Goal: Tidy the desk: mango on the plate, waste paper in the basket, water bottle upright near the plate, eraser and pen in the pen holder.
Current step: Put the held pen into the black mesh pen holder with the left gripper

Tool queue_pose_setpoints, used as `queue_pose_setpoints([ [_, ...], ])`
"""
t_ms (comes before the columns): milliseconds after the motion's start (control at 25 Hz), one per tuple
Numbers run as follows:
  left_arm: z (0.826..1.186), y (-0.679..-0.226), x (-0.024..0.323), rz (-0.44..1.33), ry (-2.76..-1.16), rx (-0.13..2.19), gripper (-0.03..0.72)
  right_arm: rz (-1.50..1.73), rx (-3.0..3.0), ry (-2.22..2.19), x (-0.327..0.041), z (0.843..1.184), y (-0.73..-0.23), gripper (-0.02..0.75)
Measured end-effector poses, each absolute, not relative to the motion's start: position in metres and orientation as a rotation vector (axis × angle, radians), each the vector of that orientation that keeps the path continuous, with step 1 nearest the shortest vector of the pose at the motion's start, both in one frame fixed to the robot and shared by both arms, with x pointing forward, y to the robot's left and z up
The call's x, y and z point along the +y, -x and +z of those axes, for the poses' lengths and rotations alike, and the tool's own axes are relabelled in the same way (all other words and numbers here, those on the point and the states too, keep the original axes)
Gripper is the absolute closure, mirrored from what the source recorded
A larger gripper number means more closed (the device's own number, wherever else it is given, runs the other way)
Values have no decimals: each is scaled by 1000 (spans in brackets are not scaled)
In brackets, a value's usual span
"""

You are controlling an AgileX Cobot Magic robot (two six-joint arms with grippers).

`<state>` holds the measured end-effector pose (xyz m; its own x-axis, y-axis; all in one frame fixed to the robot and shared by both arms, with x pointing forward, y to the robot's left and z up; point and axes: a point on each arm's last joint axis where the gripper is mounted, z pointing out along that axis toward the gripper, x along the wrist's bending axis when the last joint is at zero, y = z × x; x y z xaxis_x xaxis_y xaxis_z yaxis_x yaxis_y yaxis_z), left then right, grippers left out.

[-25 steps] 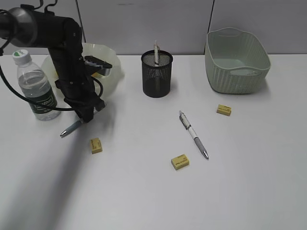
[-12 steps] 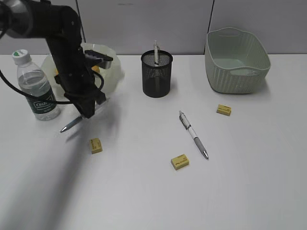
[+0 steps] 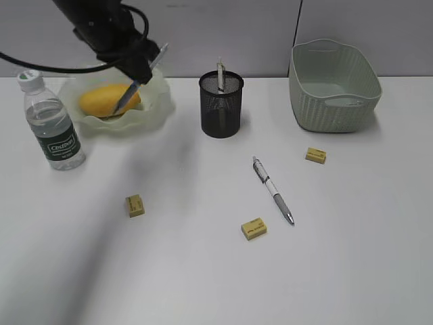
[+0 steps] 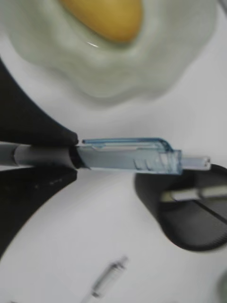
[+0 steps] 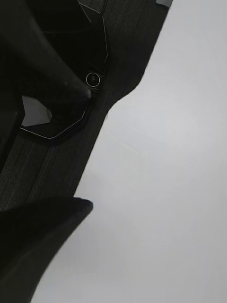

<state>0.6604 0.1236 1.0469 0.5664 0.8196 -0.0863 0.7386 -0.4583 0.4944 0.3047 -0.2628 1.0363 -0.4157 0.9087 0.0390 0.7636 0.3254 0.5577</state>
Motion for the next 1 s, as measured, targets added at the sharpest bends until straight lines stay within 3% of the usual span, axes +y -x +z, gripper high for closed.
queue_pose_setpoints([
  [200, 1068, -667, 108, 177, -2005, 1247, 588, 737, 2313, -1505, -263, 1036, -305, 242],
  [360, 1077, -670, 91, 212, -1862, 1218, 588, 737, 2313, -1505, -263, 1036, -305, 242],
  [680, 1068, -672, 46, 368, -1730, 1115, 588, 737, 2313, -1505, -263, 1036, -305, 241],
  [1000, 1021, -688, 32, 406, -1726, 1144, 588, 737, 2313, -1505, -263, 1036, -305, 241],
])
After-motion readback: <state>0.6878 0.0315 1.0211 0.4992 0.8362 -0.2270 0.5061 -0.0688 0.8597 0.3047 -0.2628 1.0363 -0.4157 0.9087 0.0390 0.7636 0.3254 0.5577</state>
